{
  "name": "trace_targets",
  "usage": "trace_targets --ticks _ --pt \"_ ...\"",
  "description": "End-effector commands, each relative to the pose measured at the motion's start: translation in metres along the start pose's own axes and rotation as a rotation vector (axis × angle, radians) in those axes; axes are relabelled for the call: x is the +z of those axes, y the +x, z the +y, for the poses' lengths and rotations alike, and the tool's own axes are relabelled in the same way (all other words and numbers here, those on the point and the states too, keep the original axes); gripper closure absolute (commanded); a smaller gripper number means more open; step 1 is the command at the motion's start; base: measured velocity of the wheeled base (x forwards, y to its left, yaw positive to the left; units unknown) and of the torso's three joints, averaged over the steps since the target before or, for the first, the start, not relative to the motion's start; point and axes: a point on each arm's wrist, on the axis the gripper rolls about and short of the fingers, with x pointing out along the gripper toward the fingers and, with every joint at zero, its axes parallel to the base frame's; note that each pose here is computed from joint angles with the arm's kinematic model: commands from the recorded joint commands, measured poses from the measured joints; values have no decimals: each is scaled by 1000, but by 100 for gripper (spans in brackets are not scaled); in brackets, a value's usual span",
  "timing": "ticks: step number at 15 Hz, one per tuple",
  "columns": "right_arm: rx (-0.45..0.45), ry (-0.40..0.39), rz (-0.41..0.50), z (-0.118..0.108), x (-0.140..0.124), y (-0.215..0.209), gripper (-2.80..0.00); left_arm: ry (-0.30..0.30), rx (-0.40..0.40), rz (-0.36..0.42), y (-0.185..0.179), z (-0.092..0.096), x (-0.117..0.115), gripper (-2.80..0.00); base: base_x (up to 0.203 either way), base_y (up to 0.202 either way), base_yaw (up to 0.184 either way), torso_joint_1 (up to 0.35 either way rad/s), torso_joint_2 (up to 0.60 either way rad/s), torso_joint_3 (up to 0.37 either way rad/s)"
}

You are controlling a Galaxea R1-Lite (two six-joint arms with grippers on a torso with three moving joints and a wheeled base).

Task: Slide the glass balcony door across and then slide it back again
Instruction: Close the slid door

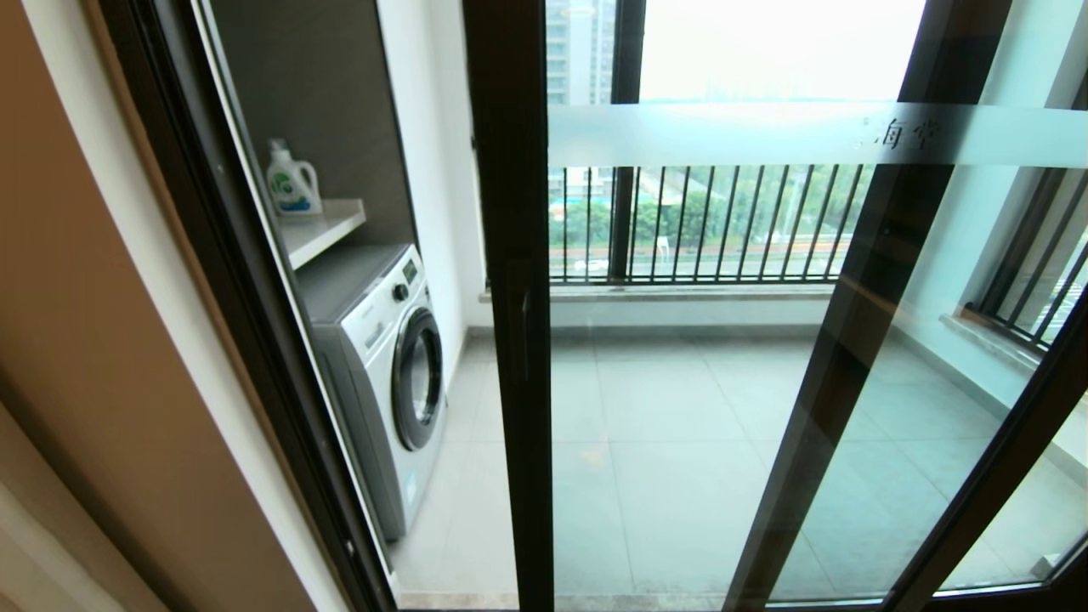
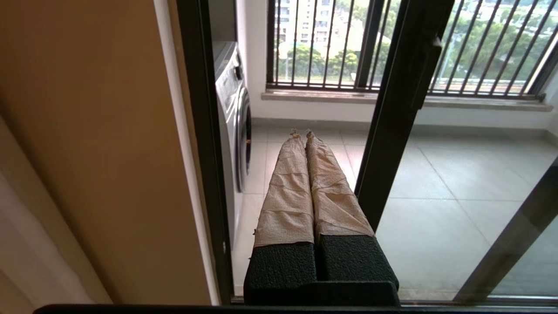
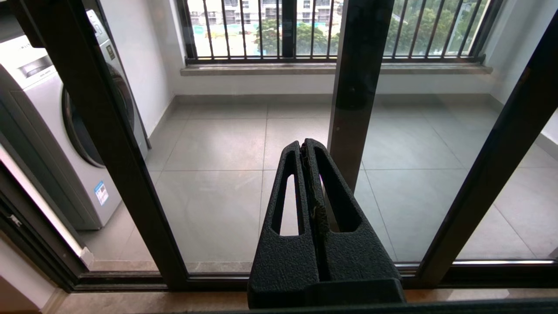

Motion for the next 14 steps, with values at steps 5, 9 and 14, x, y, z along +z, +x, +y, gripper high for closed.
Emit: trace_targets --ticks 5,9,14 --pt "1 0 11 0 -3 1 0 -51 -88 148 147 1 53 0 0 0 0 0 0 0" --pt "1 0 10 0 -3 1 0 -164 -158 134 249 -9 57 0 0 0 0 0 0 0" --pt "1 0 11 0 -3 1 0 -184 -308 177 323 -57 34 0 0 0 0 0 0 0"
